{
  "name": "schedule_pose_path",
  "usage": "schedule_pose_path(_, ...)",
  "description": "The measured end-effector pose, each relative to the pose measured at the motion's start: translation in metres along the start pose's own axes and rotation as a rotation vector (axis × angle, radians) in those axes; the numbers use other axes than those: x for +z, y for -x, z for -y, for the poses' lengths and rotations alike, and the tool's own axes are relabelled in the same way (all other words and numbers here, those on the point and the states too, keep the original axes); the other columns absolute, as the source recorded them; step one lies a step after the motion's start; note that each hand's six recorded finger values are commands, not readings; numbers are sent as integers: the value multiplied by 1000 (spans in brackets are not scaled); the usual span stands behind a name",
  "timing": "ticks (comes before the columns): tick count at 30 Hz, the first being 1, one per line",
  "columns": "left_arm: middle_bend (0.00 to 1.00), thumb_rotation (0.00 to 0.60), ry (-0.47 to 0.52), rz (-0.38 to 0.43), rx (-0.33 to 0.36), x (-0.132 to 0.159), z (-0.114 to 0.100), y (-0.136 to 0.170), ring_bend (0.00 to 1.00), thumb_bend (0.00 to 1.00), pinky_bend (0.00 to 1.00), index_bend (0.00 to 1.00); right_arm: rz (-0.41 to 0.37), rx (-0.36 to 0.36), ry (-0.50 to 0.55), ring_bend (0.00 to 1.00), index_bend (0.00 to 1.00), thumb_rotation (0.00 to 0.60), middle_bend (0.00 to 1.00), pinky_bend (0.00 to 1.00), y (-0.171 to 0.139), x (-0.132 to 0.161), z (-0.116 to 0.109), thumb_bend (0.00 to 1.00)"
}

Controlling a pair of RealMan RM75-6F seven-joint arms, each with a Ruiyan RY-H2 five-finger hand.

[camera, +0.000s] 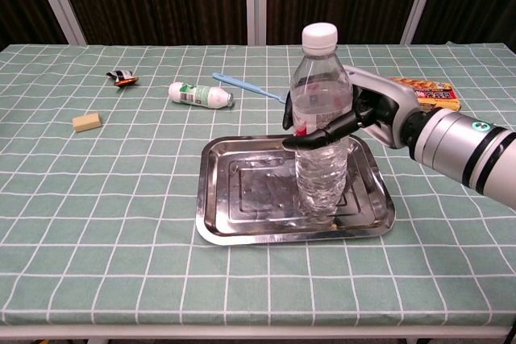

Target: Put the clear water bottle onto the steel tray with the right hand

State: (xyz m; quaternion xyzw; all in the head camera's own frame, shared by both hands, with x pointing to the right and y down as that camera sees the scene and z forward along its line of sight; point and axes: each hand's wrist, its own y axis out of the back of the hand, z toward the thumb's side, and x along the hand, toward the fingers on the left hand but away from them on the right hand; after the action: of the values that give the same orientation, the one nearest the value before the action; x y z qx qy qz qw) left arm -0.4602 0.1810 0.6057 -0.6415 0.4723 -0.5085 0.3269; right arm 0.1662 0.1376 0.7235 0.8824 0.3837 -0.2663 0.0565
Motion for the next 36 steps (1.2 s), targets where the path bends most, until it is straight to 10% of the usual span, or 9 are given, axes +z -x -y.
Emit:
schedule_pose_path(10,180,600,5,17,3,5,2,-2,87,275,189,163,-5,59,-72,8,13,600,184,91,-18,1,-12,0)
schedule_pose_path(17,180,600,3,23,5,9,2,-2,87,275,189,163,26,89,-155,0,0,600,36,0,-40,5,-33,0)
schedule_pose_path(23,180,600,-14,5,1,9,2,-2,87,275,189,163,157,91,-423,0,0,600,23,0,-82,6,-89,0)
schedule_pose_path(29,180,600,-28,-3,-17,14,4,-3,87,275,188,163,293,-16,-788,0,0,600,24,0,-129,5,-140,0)
schedule_pose_path(36,180,600,-30,-2,-42,16,8,-1,87,276,189,163,378,-361,-1164,0,0,600,28,0,-187,14,-184,0)
